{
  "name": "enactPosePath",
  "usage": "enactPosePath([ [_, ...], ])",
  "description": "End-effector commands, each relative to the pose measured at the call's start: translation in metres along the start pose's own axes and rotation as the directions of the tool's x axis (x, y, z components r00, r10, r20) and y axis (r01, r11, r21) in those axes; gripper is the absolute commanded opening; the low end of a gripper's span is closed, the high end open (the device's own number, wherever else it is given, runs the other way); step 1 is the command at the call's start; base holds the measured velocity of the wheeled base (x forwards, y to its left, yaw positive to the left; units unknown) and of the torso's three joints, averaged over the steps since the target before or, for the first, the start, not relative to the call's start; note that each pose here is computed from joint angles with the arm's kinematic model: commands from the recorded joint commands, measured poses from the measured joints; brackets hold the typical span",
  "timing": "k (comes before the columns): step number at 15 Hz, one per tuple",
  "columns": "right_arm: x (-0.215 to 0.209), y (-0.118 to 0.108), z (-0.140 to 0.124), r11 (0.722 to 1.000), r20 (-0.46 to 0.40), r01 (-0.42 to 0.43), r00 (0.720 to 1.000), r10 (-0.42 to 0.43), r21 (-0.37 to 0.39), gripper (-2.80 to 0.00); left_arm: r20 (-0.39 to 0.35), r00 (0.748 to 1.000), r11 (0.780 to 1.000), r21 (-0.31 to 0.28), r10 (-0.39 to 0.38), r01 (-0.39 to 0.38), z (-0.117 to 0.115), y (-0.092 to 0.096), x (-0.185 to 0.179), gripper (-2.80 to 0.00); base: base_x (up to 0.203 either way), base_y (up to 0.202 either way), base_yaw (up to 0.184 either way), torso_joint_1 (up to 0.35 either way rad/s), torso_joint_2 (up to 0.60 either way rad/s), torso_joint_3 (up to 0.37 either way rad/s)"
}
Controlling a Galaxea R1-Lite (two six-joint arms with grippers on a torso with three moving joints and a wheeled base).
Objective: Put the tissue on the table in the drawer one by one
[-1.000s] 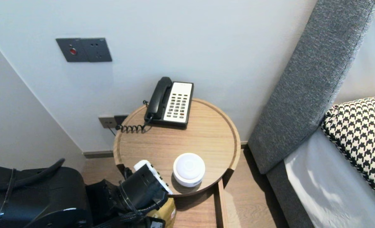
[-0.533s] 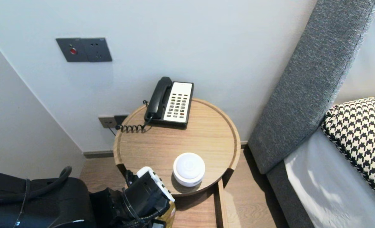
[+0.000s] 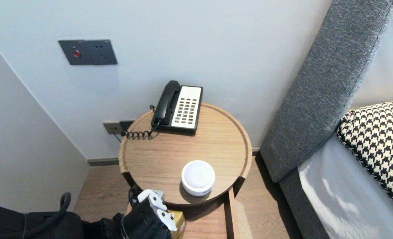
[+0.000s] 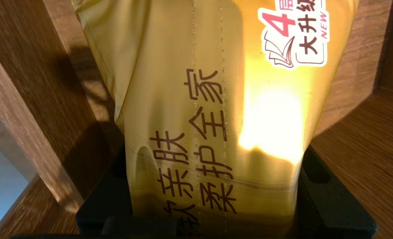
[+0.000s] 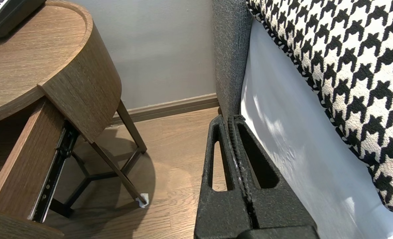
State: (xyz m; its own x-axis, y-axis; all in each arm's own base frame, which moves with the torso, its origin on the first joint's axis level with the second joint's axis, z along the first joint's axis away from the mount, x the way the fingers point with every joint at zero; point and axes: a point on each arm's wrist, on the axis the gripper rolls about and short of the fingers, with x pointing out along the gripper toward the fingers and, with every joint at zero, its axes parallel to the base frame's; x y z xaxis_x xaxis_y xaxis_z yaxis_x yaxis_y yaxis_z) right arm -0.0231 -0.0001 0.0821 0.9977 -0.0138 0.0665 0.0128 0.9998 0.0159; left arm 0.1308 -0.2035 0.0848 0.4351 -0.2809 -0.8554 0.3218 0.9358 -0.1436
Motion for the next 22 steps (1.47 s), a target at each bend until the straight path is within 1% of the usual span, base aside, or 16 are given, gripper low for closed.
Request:
enactPosePath([
  [1, 0.001, 0.0, -0.007, 1.0, -0.022, 0.0, 1.0, 0.0, 0.0, -2.8, 0.01, 1.0, 1.0, 0.011, 0.026, -0.026, -0.004, 0.003, 0.003, -2.8, 0.0, 0.0, 0.0, 0.0, 0.0, 0.0],
  [6, 0.001, 0.0, -0.007, 1.0, -0.022, 0.0, 1.0, 0.0, 0.0, -2.8, -0.009, 0.999, 0.999, 0.02, 0.042, -0.042, -0.007, 0.003, 0.009, -2.8, 0.0, 0.0, 0.0, 0.0, 0.0, 0.0],
  [10, 0.001, 0.0, -0.007, 1.0, -0.022, 0.0, 1.0, 0.0, 0.0, -2.8, -0.032, 0.998, 0.998, 0.05, 0.048, -0.046, -0.013, -0.002, 0.014, -2.8, 0.0, 0.0, 0.0, 0.0, 0.0, 0.0],
  [13, 0.001, 0.0, -0.007, 1.0, -0.022, 0.0, 1.0, 0.0, 0.0, -2.8, -0.037, 0.998, 0.997, 0.059, 0.057, -0.055, -0.014, -0.005, 0.017, -2.8, 0.0, 0.0, 0.0, 0.0, 0.0, 0.0],
  [17, 0.001, 0.0, -0.007, 1.0, -0.022, 0.0, 1.0, 0.0, 0.0, -2.8, -0.013, 0.995, 0.993, 0.065, 0.096, -0.095, -0.012, -0.007, 0.024, -2.8, 0.0, 0.0, 0.0, 0.0, 0.0, 0.0],
  [20, 0.001, 0.0, -0.007, 1.0, -0.022, 0.0, 1.0, 0.0, 0.0, -2.8, -0.002, 0.996, 0.994, 0.061, 0.088, -0.087, -0.01, -0.011, 0.023, -2.8, 0.0, 0.0, 0.0, 0.0, 0.0, 0.0],
  [22, 0.001, 0.0, -0.007, 1.0, -0.022, 0.0, 1.0, 0.0, 0.0, -2.8, 0.012, 0.996, 0.993, 0.071, 0.089, -0.09, -0.008, -0.013, 0.023, -2.8, 0.0, 0.0, 0.0, 0.0, 0.0, 0.0],
])
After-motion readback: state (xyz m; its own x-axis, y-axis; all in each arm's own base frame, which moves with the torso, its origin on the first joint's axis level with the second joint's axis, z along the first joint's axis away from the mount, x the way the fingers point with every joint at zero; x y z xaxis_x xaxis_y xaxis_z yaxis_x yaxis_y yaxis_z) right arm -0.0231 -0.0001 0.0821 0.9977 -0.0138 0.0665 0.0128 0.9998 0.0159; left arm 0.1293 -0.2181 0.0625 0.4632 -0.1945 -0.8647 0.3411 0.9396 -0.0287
